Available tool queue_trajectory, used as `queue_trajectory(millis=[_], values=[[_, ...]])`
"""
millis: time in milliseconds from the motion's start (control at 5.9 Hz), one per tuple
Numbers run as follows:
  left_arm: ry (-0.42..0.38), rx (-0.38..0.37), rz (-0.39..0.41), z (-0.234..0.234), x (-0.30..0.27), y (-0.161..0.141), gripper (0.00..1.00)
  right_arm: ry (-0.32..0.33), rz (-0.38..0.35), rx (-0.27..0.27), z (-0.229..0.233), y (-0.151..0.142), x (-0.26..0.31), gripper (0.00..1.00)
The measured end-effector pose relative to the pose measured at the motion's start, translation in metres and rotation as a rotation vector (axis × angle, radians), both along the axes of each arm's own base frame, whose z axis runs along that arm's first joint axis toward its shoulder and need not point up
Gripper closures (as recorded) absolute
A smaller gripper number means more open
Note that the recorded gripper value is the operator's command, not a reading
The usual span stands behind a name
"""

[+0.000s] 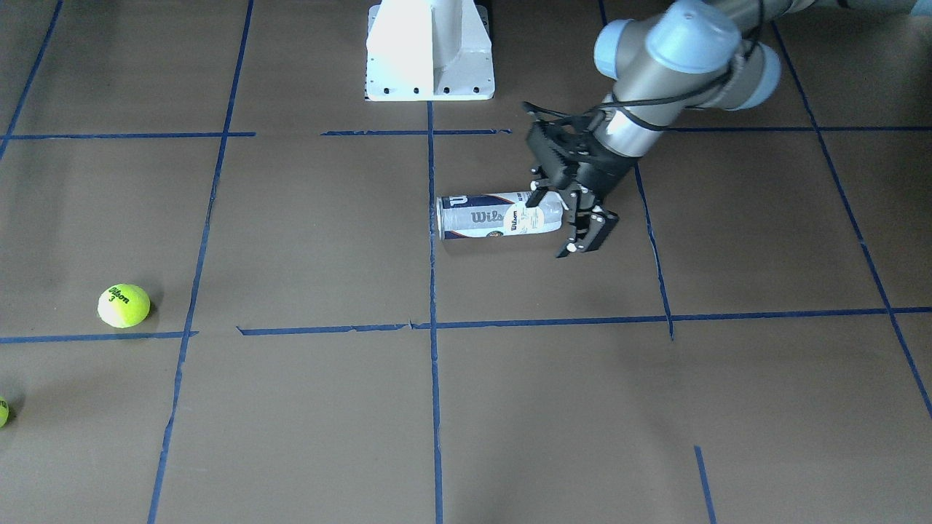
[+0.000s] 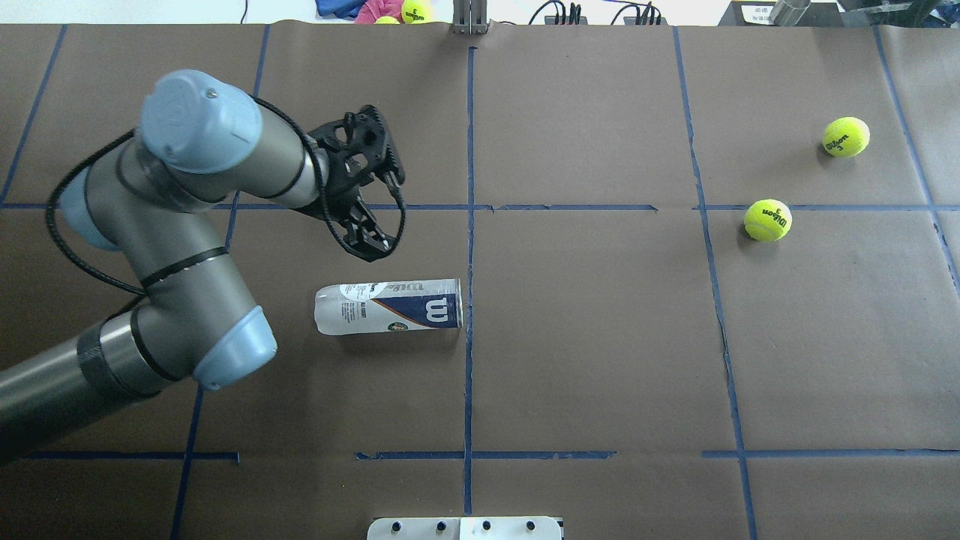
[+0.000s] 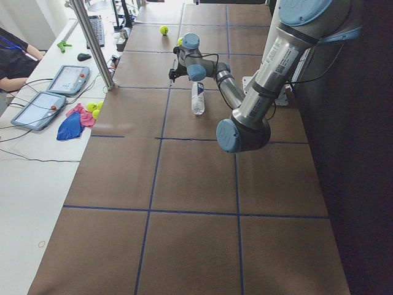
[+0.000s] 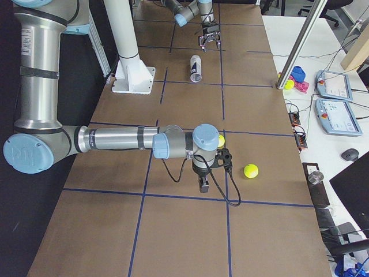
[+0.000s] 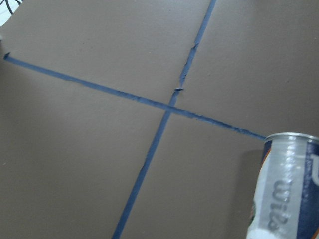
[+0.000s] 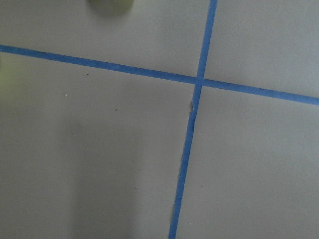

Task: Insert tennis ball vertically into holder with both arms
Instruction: 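Reach the left gripper down to the clear Wilson can lying on its side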

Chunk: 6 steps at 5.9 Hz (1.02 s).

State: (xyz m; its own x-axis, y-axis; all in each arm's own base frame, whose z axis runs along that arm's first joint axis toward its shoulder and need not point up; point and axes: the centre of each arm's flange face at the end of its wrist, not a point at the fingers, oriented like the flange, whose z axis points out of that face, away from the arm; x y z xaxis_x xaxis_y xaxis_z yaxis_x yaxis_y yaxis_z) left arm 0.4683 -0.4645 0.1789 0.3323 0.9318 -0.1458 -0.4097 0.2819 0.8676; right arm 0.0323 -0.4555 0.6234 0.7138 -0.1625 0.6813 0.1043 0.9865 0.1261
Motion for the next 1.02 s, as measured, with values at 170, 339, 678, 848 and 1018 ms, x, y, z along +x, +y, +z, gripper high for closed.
queue_trajectory(millis=[170, 339, 678, 848, 1018], values=[[-0.088, 0.014, 0.018, -0.029, 0.035, 0.022, 0.00, 0.000, 0.000, -0.001, 0.001, 0.000, 0.000, 0.00], [-0.195, 0.047, 0.048, -0.047, 0.061, 0.041, 0.00, 0.000, 0.000, -0.003, 0.001, 0.000, 0.000, 0.00], [-0.357, 0.084, 0.091, -0.053, 0.103, 0.063, 0.00, 0.000, 0.000, -0.006, 0.003, 0.001, 0.000, 0.00], [-0.401, 0.090, 0.098, -0.050, 0.124, 0.067, 0.00, 0.000, 0.000, -0.007, 0.004, 0.001, 0.000, 0.00], [-0.427, 0.091, 0.102, -0.045, 0.136, 0.069, 0.00, 0.000, -0.001, -0.009, 0.005, 0.001, 0.000, 0.00]])
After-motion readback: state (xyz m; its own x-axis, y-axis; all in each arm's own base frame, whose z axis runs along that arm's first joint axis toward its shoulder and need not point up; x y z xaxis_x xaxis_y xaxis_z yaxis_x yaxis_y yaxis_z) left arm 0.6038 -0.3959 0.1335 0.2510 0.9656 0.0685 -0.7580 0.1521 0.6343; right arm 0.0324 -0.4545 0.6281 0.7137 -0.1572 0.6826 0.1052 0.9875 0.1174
